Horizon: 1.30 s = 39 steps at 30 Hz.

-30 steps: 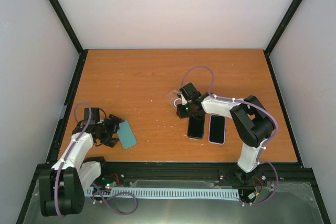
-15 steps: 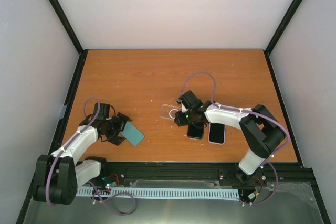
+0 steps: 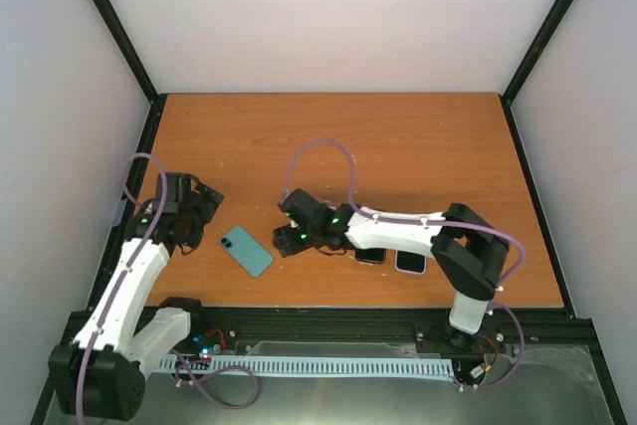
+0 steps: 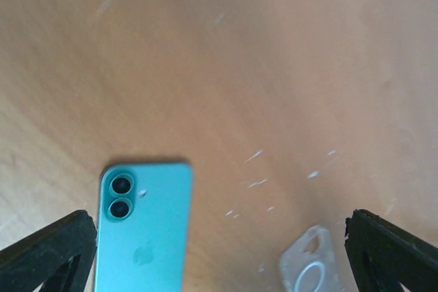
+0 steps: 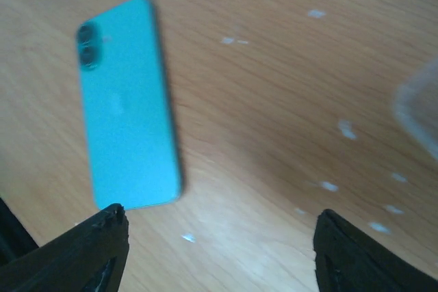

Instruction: Put the phone into the phone case

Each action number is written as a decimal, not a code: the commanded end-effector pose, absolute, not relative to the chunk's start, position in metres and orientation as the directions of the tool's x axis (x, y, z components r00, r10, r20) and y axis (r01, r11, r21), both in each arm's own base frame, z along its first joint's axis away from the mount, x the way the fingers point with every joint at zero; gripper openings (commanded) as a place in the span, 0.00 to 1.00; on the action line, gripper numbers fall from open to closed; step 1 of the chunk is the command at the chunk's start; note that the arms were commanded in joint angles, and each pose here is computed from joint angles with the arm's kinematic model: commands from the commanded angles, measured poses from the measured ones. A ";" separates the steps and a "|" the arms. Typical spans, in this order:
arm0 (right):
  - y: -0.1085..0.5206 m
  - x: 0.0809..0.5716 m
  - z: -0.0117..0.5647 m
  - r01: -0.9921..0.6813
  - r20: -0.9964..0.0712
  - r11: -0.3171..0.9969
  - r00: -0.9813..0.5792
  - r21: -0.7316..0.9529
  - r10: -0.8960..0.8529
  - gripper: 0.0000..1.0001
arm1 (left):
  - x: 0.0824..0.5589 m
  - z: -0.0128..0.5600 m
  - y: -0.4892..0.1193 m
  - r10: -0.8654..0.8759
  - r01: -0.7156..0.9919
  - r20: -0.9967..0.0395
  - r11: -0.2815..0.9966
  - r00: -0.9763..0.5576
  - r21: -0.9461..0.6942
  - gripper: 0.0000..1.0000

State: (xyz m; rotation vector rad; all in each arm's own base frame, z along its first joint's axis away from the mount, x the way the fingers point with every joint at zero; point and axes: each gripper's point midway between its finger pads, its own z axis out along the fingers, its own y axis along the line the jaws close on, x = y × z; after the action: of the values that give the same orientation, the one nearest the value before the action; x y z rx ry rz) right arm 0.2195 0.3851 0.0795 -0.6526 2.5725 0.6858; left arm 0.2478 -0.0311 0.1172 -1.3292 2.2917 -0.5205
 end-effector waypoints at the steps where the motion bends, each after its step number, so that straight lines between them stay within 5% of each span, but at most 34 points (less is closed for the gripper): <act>1: 0.429 0.206 0.081 -0.576 -0.521 0.760 -0.767 0.301 -0.374 0.77 | 0.248 0.188 0.005 -0.799 -0.631 -0.461 0.594 -0.387 -0.499 0.99; 7: 0.463 0.192 0.064 -0.628 -0.504 0.747 -0.727 0.216 -0.466 0.86 | 0.223 0.258 0.041 -0.720 -0.585 -0.663 0.633 -0.204 -0.507 1.00; 12: 0.480 0.186 0.049 -0.658 -0.484 0.730 -0.708 0.186 -0.514 0.92 | 0.204 0.292 0.051 -0.693 -0.533 -0.715 0.642 -0.096 -0.551 0.99; 27: 0.504 0.197 0.009 -0.717 -0.459 0.697 -0.627 0.023 -0.629 0.90 | 0.184 0.315 0.060 -0.694 -0.497 -0.720 0.620 0.014 -0.607 0.99; 39: 0.493 0.197 -0.009 -0.718 -0.425 0.696 -0.624 -0.017 -0.655 0.80 | 0.192 0.286 0.046 -0.736 -0.490 -0.673 0.611 -0.065 -0.621 0.99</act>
State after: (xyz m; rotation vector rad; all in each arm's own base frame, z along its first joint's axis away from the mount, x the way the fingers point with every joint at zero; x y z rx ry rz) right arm 0.2050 0.5126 0.0187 -1.0278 2.4490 0.3093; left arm 0.1897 0.0538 0.2998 -1.0148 1.6699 -0.2364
